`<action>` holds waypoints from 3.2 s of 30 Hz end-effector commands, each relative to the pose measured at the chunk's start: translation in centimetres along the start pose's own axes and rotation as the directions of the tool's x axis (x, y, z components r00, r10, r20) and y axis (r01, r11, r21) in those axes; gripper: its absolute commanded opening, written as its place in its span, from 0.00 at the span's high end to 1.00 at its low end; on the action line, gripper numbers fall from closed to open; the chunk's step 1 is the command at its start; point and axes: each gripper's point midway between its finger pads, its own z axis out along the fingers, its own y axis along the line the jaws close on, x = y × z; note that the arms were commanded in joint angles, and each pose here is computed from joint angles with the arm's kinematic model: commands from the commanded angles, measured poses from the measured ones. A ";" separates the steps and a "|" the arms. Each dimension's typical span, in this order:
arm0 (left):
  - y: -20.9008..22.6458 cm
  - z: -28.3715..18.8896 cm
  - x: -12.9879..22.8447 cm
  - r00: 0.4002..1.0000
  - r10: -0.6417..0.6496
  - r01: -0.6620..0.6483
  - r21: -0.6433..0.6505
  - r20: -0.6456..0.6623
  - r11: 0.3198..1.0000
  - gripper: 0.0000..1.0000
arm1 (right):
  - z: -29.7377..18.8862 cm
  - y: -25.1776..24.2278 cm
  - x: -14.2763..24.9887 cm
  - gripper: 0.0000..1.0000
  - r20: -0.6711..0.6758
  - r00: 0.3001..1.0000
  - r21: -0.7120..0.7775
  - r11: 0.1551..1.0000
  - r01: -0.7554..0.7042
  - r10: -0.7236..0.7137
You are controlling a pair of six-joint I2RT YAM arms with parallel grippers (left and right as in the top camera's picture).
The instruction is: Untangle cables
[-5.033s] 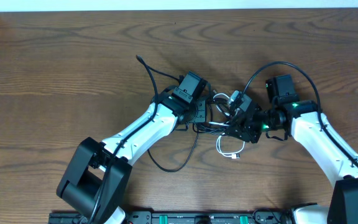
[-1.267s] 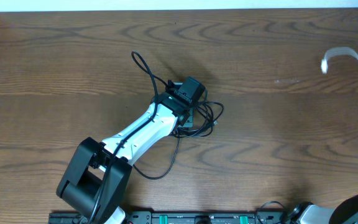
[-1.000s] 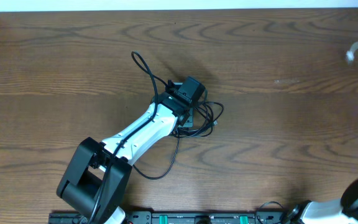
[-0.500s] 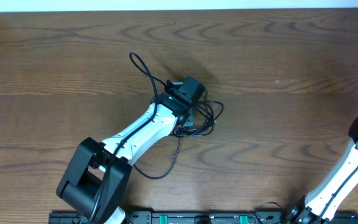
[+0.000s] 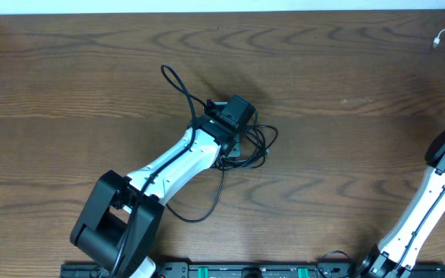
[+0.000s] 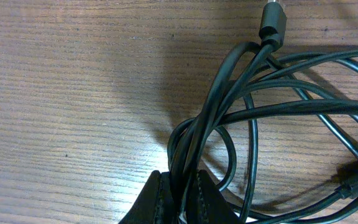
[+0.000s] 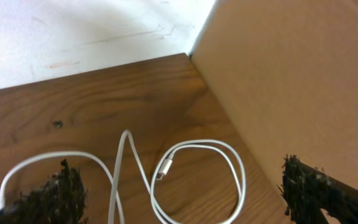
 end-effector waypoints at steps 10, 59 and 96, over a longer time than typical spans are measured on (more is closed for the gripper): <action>-0.5 -0.3 -0.5 0.996 -0.091 0.091 0.033 0.020 0.995 0.93 | -12.3 -0.2 -9.5 0.01 0.048 0.998 -0.105 0.994 -0.021 0.026; -7.3 -15.2 -2.3 0.986 -0.014 -0.091 0.601 0.169 0.794 0.92 | -65.1 2.7 -9.2 0.01 0.065 0.978 -0.820 0.569 -0.061 0.200; -7.3 -15.0 -1.1 0.990 0.032 -0.108 0.607 0.135 0.787 0.92 | -61.0 7.1 10.4 0.01 -0.454 0.891 -0.716 0.584 -0.382 0.026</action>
